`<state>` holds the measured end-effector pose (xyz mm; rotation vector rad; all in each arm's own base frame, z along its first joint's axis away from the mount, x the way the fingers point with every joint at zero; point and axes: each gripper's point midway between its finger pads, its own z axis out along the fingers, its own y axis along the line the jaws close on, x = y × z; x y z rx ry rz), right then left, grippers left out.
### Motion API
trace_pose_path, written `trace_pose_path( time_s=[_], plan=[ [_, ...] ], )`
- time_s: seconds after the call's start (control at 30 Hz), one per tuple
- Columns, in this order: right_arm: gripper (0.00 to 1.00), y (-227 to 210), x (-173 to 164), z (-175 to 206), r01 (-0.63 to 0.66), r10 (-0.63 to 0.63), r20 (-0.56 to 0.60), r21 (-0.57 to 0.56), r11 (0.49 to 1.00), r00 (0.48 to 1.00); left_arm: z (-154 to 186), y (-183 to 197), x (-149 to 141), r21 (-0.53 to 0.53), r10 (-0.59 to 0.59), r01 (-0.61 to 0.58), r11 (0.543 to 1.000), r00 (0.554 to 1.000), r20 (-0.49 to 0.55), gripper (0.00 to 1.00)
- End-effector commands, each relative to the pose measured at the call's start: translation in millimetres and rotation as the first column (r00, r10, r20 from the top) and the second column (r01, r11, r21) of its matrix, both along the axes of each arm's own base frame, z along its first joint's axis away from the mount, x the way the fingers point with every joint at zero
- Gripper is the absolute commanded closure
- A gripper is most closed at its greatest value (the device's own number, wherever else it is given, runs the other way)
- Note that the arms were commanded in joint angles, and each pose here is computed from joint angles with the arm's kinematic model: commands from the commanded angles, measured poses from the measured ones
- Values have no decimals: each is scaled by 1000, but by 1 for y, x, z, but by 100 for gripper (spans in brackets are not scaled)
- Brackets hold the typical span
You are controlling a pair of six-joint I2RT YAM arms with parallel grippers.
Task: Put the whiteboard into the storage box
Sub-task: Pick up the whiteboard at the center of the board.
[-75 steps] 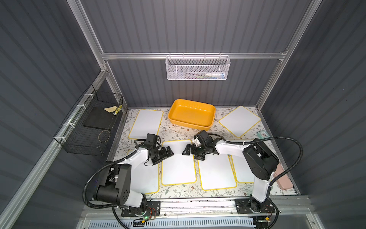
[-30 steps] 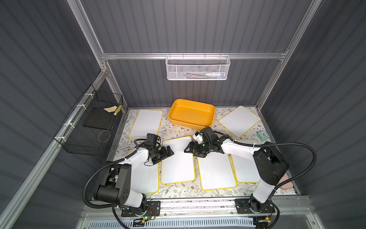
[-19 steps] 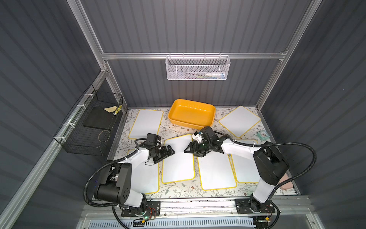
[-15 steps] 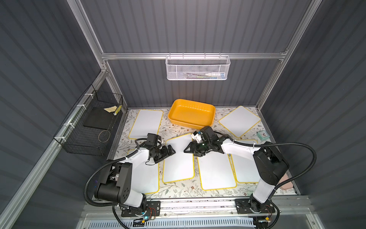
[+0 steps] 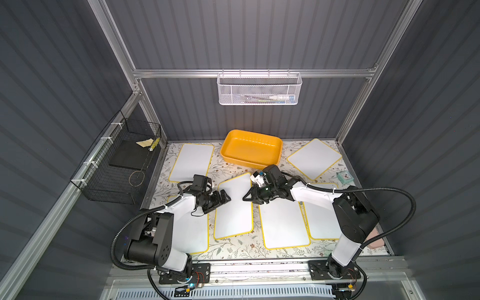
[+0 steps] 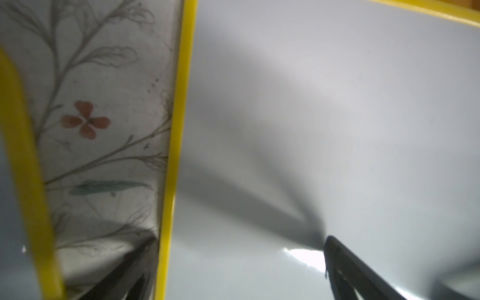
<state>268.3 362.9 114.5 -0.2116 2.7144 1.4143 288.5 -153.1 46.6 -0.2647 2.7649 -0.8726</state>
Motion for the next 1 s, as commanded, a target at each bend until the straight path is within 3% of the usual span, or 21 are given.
trace_pose_path(
  time_s=[0.0,0.33,0.97],
  plan=[
    [84,1,-1,18,-25,24,35,41,999,999,-26,3,-33,28,-6,10,1000,990,-144,1],
    [100,-7,1,23,-24,22,51,44,999,998,-20,4,-29,40,-9,14,999,992,-125,0],
    [100,-61,10,88,26,-56,208,144,989,977,22,19,9,175,-23,18,984,999,29,1]
  ],
)
